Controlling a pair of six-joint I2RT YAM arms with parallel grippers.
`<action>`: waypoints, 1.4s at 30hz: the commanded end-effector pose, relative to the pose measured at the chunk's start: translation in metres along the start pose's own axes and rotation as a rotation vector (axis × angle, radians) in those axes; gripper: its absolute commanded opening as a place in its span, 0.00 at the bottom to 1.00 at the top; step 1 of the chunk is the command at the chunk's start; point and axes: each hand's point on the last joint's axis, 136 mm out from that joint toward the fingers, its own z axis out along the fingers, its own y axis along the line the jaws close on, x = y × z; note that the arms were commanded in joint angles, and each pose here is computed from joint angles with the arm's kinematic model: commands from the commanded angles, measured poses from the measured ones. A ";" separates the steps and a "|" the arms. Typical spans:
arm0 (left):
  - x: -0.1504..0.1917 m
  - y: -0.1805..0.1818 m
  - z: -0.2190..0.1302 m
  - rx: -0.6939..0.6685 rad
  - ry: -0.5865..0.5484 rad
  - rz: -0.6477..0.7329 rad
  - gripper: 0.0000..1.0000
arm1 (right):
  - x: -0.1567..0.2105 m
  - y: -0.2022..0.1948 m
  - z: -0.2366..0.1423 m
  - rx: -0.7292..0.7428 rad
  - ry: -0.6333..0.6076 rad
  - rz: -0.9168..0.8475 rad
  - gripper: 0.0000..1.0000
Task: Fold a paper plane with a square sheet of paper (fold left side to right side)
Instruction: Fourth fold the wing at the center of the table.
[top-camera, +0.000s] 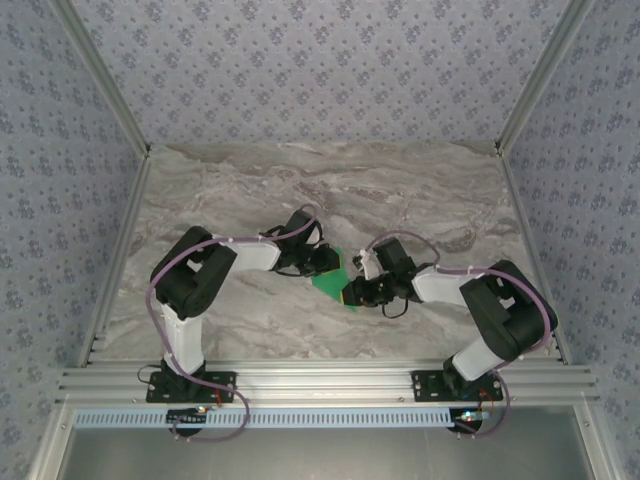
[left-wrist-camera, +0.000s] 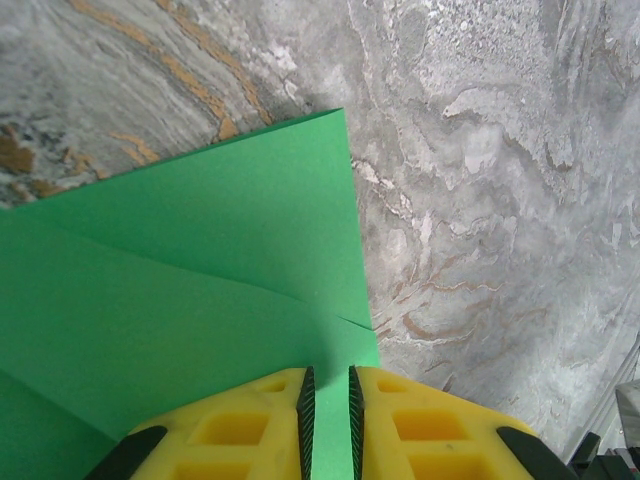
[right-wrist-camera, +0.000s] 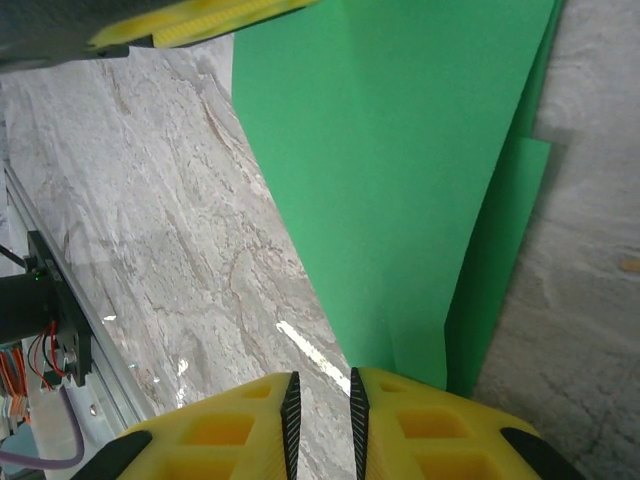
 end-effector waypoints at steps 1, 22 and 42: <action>0.031 0.046 0.006 -0.156 0.084 -0.053 0.19 | 0.015 -0.011 0.003 0.051 0.053 0.016 0.22; 0.029 0.052 0.004 -0.175 0.078 -0.061 0.19 | 0.064 -0.028 0.001 0.135 0.185 0.058 0.14; 0.029 0.049 0.003 -0.160 0.079 -0.057 0.18 | 0.047 0.008 -0.031 0.050 0.076 0.022 0.10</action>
